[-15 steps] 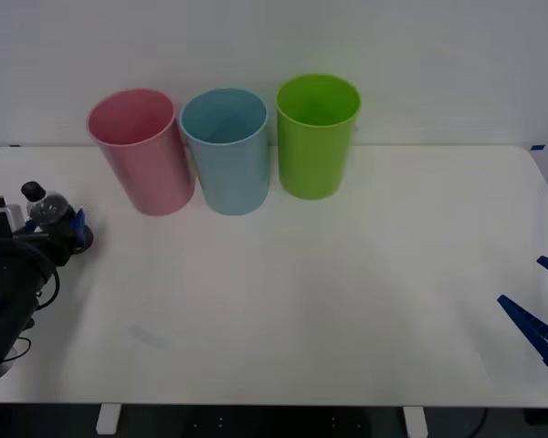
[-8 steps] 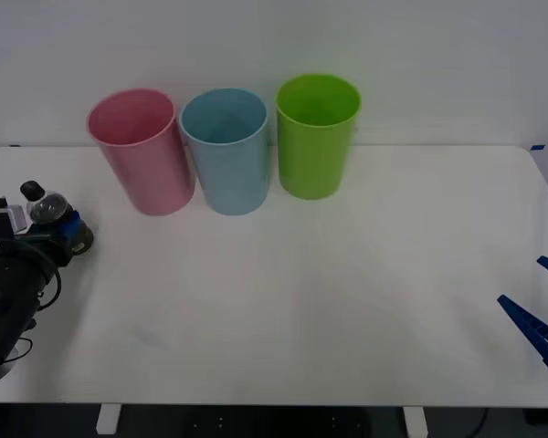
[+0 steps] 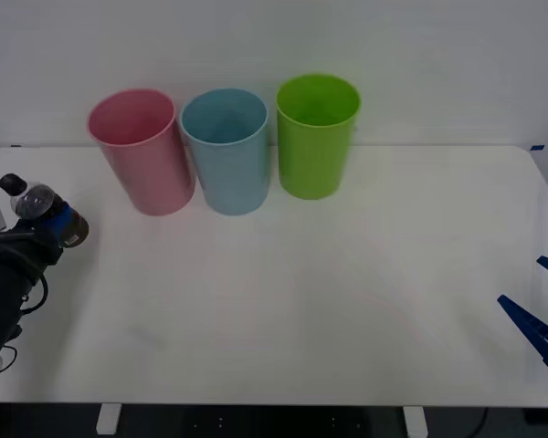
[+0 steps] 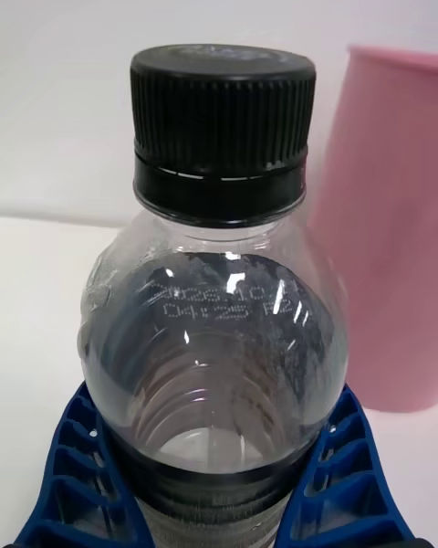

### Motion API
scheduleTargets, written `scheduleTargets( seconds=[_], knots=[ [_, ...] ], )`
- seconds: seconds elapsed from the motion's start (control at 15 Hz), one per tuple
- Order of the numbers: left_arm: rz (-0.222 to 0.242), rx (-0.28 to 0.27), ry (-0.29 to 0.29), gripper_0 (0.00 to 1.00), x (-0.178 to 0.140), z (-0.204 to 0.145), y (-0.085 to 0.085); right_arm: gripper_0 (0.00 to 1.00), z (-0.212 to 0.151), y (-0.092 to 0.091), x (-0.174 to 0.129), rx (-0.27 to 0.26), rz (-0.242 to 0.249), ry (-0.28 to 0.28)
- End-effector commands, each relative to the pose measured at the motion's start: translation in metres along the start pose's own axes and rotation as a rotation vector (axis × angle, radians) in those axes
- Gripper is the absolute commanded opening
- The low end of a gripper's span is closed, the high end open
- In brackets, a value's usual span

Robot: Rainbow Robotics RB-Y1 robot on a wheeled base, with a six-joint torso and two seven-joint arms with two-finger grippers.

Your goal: Grasp the object on the table and drop it into the matching bin: aluminum can to the light blue bin, PET bottle to the pink bin.

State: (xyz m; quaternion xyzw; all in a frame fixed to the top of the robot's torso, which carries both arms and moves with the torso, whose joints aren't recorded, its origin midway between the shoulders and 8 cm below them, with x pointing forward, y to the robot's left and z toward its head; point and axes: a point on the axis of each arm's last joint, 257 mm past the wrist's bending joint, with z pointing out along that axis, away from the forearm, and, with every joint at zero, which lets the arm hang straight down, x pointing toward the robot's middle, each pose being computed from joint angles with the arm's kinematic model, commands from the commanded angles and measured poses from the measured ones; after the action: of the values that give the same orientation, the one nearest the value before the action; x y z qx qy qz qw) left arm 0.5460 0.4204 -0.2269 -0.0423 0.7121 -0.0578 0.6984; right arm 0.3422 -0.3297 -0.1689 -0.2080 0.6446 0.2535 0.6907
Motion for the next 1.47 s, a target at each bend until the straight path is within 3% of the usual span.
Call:
scheduleTargets(
  seconds=[0.07, 0.47, 0.8, 1.13, 1.47],
  knots=[
    [0.012, 0.019, -0.04, 0.0, -0.023, -0.01, -0.004, 1.0, 0.0, 0.0, 0.0, 0.0, 0.0, 0.0],
    [-0.012, 0.069, -0.15, 0.0, -0.085, -0.029, -0.016, 1.0, 0.0, 0.0, 0.0, 0.0, 0.0, 0.0],
    [-0.117, 0.138, -0.248, 0.0, -0.16, -0.036, -0.024, 1.0, 0.0, 0.0, 0.0, 0.0, 0.0, 0.0],
    [-0.107, 0.188, -0.286, 0.0, -0.213, -0.037, -0.025, 1.0, 0.0, 0.0, 0.0, 0.0, 0.0, 0.0],
    [-0.112, 0.222, -0.334, 0.0, -0.244, -0.014, -0.052, 1.0, 0.0, 0.0, 0.0, 0.0, 0.0, 0.0]
  ],
)
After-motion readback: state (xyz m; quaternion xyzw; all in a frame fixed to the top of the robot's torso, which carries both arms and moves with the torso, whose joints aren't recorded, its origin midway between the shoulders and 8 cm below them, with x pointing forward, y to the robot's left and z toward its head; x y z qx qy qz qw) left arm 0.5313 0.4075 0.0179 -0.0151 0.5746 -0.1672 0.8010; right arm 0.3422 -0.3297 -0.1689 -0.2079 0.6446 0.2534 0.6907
